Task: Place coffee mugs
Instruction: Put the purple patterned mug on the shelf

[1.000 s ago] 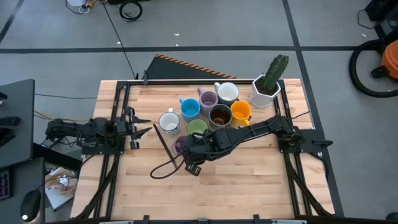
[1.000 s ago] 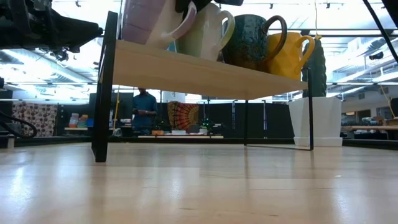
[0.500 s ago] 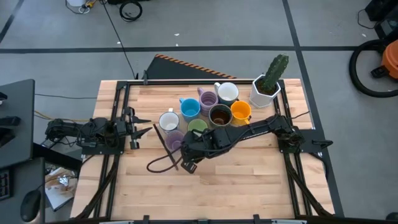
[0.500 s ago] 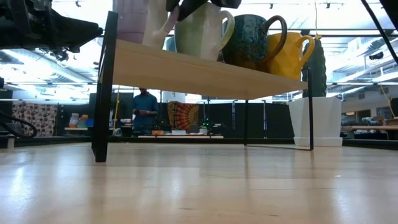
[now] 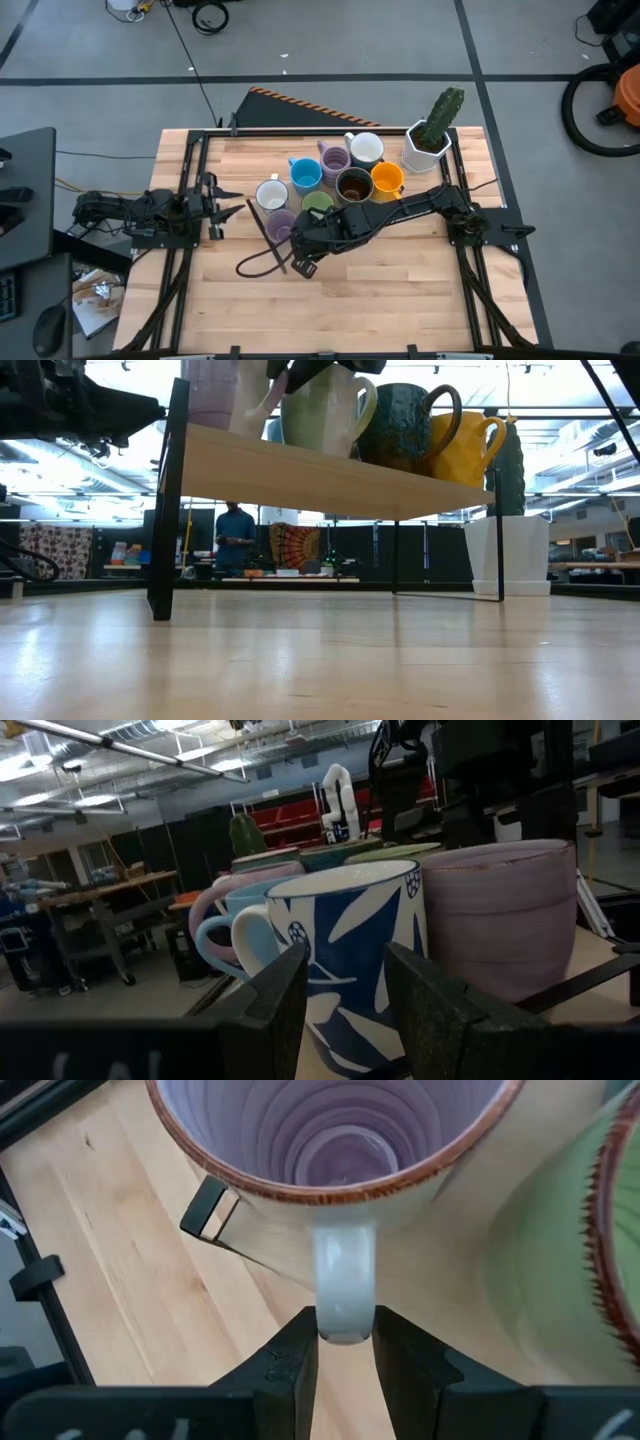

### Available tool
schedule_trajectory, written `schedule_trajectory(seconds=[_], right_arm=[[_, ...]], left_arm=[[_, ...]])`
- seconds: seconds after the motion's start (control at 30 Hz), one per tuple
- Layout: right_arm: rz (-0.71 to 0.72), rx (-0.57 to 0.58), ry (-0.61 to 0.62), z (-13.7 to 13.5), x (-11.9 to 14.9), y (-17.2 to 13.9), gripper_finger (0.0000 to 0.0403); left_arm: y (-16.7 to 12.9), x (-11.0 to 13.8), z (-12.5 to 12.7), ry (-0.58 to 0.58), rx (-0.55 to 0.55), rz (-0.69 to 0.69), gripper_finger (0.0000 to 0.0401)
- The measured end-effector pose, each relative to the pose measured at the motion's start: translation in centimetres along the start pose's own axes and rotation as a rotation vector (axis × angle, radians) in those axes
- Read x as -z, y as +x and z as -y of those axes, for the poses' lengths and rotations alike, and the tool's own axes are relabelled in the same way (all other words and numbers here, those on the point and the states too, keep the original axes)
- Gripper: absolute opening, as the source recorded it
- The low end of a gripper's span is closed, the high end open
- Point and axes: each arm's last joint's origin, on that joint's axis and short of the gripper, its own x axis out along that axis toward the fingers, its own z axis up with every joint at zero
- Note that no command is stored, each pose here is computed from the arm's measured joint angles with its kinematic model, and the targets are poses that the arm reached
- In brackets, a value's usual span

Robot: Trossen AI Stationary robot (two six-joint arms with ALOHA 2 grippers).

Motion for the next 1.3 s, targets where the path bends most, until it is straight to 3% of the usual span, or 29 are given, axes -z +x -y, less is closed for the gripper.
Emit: schedule_trajectory(seconds=[0.23, 0.53, 0.7, 1.3], right_arm=[[-0.003, 0.001, -0.083, 0.0, 0.0, 0.0, 0.0113], [-0.014, -0.004, -0.083, 0.2, -0.1, -0.2, 0.02], [0.013, -0.055, -0.06, 0.2, -0.7, -2.1, 0.0229], [0.103, 0.046, -0.131, -0.4, 0.2, -3.2, 0.0234]], left_arm=[[0.0, 0.2, 0.1, -0.09, 0.005, -0.021, 0.0141], [0.0, 0.5, 0.2, -0.139, 0.024, -0.045, 0.0141], [0.0, 0.5, 0.2, -0.161, 0.049, -0.044, 0.0141], [0.0, 0.8, 0.4, -0.165, 0.068, -0.073, 0.0141]])
